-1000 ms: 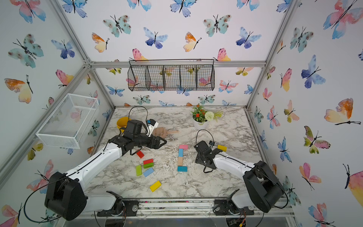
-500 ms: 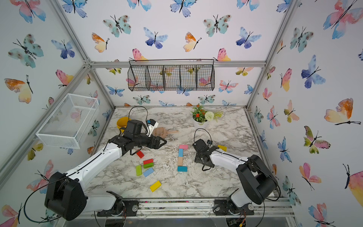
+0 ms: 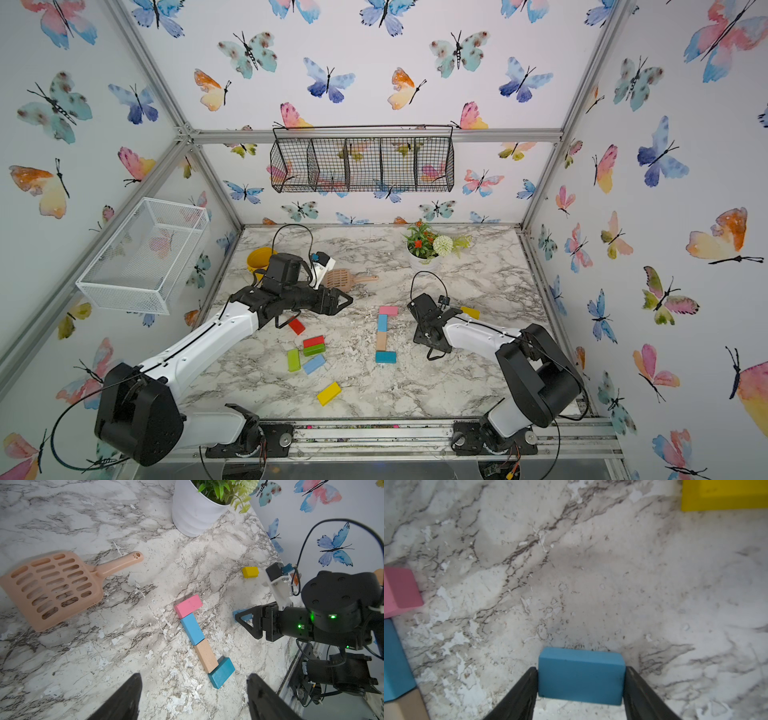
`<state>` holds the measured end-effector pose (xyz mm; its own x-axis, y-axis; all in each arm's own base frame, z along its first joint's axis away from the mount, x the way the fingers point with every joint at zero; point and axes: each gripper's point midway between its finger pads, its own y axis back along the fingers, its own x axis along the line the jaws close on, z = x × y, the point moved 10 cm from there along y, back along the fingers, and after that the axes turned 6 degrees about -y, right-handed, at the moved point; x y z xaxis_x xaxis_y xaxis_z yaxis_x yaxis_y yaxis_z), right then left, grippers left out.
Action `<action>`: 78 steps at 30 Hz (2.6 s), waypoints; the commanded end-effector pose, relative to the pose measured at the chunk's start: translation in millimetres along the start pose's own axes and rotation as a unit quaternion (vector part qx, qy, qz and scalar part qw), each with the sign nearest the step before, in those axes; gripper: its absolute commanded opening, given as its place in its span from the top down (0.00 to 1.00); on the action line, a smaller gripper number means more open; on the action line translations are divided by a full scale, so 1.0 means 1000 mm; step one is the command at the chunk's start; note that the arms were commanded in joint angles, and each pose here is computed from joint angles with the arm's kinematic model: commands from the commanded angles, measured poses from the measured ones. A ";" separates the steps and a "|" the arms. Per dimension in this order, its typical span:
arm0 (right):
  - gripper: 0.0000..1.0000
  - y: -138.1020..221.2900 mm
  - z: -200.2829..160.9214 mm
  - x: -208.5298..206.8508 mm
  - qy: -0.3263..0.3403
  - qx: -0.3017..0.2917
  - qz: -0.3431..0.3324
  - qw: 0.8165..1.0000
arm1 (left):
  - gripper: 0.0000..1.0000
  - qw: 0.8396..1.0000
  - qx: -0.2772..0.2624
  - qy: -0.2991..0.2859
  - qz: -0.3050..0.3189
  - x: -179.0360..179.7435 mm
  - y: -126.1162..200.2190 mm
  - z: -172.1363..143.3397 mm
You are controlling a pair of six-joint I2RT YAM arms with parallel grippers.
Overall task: Assemble the letter c with building blocks
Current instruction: Pick up the building block from the center of the board, then assemble the building block at the center of the board.
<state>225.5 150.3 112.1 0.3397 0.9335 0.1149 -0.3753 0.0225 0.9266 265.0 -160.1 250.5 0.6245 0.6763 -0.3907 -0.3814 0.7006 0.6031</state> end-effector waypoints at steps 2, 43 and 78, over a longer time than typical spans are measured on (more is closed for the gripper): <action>0.35 -0.004 0.001 0.000 0.003 0.004 -0.005 1.000 | 0.20 1.000 0.001 0.002 -0.003 0.001 -0.001 0.000; 0.41 -0.009 0.075 0.076 0.174 0.009 0.080 0.982 | 0.19 0.999 -0.015 0.018 -0.033 -0.008 0.007 0.010; 0.39 -0.029 0.065 0.079 0.159 0.045 0.092 0.982 | 0.19 1.000 -0.013 -0.004 -0.007 -0.003 0.006 0.000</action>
<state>318.7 200.6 124.7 -0.0340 0.9835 0.1777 -0.3424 -0.1785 0.9224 260.5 -159.5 251.3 0.6248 0.6635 -0.4116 -0.3744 0.7172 0.5878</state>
